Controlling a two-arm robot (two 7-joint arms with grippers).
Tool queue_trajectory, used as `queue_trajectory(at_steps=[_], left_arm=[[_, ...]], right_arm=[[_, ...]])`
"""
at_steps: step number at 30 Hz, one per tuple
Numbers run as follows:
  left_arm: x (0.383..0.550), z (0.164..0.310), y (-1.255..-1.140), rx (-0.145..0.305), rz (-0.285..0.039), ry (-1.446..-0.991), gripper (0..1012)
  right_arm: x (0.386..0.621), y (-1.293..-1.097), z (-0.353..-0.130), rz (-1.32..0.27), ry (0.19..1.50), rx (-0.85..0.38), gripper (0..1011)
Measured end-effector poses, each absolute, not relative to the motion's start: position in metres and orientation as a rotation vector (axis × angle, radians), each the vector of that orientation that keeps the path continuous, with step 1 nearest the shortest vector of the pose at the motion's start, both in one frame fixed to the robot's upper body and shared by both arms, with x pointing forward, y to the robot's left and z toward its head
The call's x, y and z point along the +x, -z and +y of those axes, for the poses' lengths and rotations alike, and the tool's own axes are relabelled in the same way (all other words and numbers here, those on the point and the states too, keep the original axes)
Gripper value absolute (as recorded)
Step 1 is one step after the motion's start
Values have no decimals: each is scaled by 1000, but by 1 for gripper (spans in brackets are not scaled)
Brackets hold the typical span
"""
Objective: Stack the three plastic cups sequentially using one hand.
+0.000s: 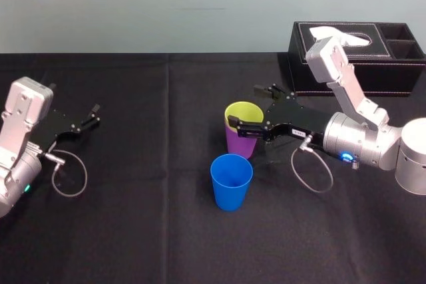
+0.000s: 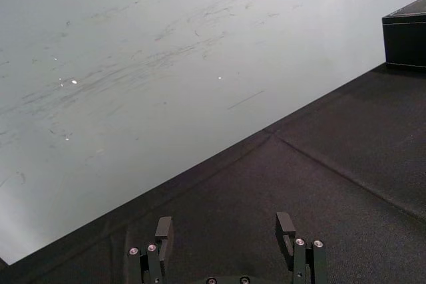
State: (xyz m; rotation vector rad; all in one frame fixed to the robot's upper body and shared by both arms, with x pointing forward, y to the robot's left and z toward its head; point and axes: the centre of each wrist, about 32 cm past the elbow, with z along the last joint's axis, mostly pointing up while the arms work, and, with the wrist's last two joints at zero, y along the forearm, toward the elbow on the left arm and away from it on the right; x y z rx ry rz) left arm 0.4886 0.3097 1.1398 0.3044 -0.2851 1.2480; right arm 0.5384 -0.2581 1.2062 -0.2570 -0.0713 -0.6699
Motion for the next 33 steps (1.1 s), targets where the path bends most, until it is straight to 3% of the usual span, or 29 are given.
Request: queue_trajectory(at_steps=[21, 33], left_arm=[[489, 310, -1140, 305, -285, -1248, 1011], [489, 310, -1140, 304, -285, -1248, 1011]], right_arm=[[538, -1207, -258, -72, 670, -256, 1003], [520, -1216, -290, -52, 619, -198, 1003]])
